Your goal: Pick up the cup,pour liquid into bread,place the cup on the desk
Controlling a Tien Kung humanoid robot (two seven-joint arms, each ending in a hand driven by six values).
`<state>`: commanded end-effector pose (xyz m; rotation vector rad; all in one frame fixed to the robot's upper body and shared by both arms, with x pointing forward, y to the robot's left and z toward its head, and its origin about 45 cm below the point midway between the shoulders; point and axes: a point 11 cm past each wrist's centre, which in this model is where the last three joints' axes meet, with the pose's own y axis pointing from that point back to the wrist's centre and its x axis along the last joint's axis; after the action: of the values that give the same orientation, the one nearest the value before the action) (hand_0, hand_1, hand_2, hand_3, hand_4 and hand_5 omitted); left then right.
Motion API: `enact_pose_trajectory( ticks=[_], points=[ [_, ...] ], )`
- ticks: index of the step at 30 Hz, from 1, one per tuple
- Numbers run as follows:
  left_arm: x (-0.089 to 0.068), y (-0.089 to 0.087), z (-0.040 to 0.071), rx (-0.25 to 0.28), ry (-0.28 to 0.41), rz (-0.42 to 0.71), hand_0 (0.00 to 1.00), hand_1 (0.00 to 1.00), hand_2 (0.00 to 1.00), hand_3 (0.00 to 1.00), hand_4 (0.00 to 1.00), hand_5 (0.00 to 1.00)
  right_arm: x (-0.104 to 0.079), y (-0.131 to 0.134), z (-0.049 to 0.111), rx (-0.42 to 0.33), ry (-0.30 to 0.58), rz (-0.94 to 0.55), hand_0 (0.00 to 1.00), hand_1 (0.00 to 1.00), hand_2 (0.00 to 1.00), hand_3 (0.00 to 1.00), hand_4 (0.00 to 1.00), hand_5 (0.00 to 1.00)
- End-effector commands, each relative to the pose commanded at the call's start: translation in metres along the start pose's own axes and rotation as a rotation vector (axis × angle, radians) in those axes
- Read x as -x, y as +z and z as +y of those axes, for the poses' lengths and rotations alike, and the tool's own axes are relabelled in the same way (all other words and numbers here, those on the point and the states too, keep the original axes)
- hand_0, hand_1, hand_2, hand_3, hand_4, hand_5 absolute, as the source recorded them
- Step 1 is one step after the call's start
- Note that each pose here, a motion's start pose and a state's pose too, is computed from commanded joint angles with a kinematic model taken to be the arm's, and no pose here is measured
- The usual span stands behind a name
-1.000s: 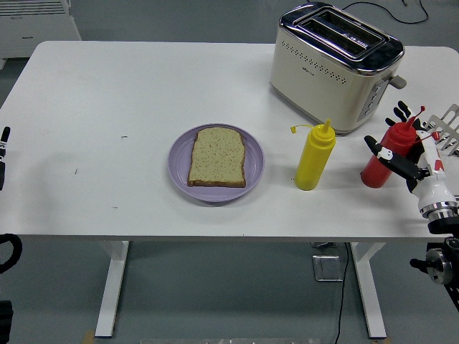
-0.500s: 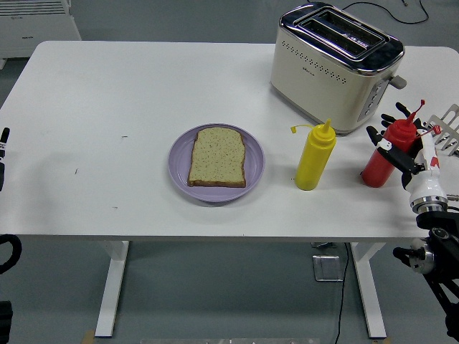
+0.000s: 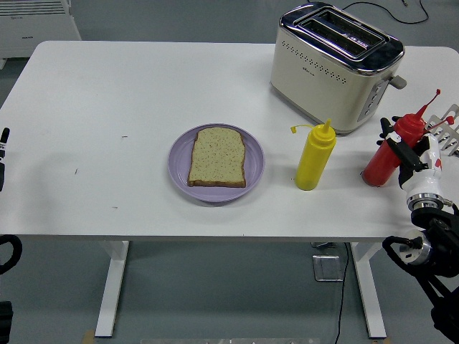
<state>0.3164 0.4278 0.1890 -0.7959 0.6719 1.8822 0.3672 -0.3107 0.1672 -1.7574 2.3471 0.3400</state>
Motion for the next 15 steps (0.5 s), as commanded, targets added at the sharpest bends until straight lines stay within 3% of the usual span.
enact_pose_trajectory(
  ticks=[3,4,15],
  points=[
    [0.0,0.0,0.0,0.0,0.001,-0.001,0.78,0.726,0.721,0.657,0.522,0.942,-0.001,-0.003,-0.001,0.006,0.005,-0.037,0.168,0.228,0.312,0.397,0.807,0.137],
    [0.0,0.0,0.0,0.0,0.001,-0.001,0.78,0.727,0.721,0.657,0.522,0.941,-0.001,-0.004,-0.002,0.007,0.006,-0.049,0.038,0.081,0.22,0.356,0.833,0.204],
    [-0.001,0.0,0.001,-0.002,0.003,-0.003,0.78,0.727,0.721,0.657,0.521,0.94,0.0,-0.043,-0.009,-0.065,-0.013,-0.121,0.019,0.047,0.19,0.35,0.827,0.196]
  ],
)
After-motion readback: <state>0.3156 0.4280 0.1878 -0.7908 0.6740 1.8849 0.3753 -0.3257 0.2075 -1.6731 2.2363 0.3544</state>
